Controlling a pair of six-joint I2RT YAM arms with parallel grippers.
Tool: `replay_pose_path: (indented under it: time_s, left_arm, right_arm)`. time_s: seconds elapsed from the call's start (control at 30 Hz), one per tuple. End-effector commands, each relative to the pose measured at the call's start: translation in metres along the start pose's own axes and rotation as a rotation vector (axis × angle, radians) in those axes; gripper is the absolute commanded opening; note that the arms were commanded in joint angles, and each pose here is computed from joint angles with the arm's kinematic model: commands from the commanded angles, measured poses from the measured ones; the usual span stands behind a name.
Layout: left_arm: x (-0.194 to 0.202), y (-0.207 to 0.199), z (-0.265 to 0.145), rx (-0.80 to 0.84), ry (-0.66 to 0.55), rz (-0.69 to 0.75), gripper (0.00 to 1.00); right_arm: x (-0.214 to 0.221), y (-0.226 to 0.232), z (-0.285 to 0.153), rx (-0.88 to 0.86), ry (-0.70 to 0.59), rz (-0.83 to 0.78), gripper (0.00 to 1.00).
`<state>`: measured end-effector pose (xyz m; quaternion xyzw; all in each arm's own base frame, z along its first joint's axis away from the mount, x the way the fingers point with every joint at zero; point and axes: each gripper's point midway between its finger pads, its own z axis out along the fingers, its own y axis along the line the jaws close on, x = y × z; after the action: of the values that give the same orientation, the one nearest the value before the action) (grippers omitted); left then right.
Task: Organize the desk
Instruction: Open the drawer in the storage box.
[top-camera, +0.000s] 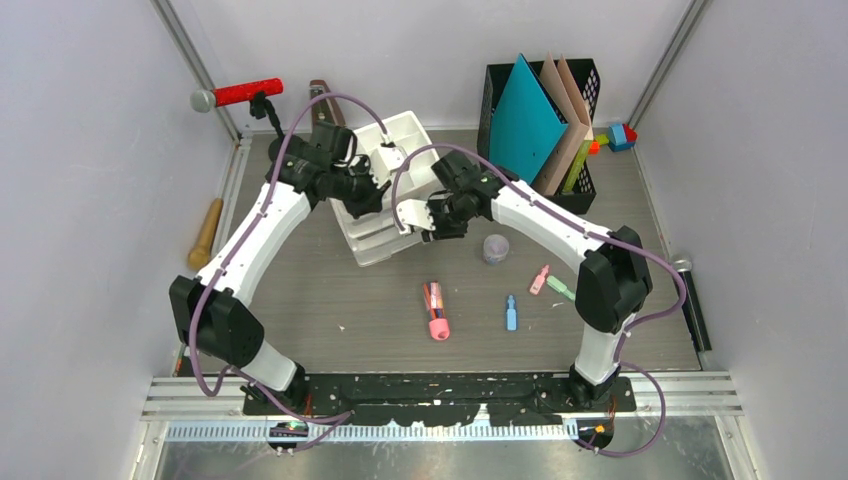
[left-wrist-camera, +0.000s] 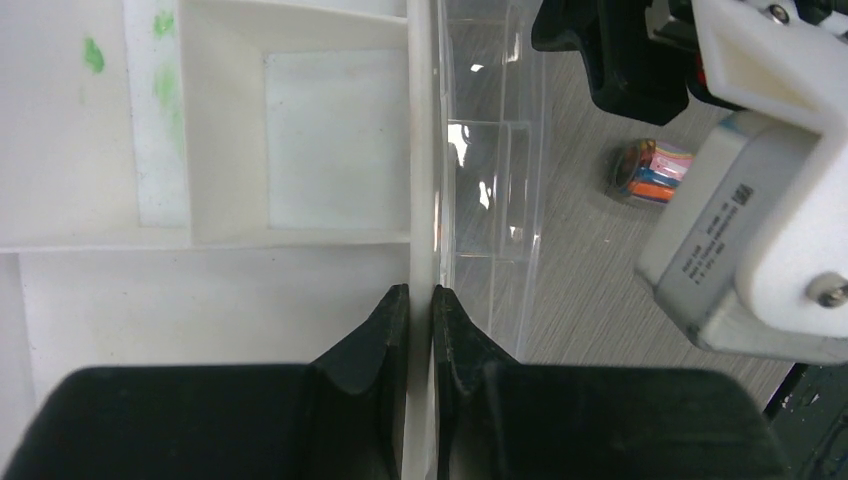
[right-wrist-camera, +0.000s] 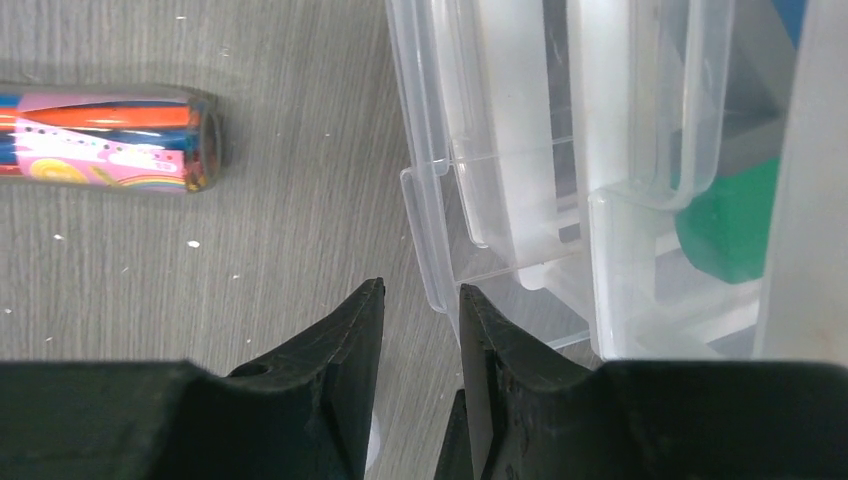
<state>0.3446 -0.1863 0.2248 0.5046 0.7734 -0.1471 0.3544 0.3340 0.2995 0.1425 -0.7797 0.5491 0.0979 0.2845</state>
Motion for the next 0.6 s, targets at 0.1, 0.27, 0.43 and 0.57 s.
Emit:
replay_pose_path:
  time_s: [0.1, 0.27, 0.43, 0.57]
  left_arm:
    - [0.073, 0.010, 0.008, -0.002, 0.295, -0.047, 0.00]
    - [0.073, 0.014, 0.010, -0.008, 0.306, -0.041, 0.07]
    - [0.075, 0.017, 0.011, -0.016, 0.317, -0.035, 0.21]
    - [0.077, 0.017, 0.011, -0.020, 0.318, -0.032, 0.30]
  right_arm:
    - [-0.021, 0.060, -0.023, -0.202, 0.025, 0.012, 0.39]
    - [-0.035, 0.068, -0.033, -0.236, 0.003, 0.026, 0.39]
    - [-0.038, 0.064, -0.036, -0.223, 0.012, 0.026, 0.39]
    - [-0.040, 0.057, -0.037, -0.189, 0.013, 0.033, 0.41]
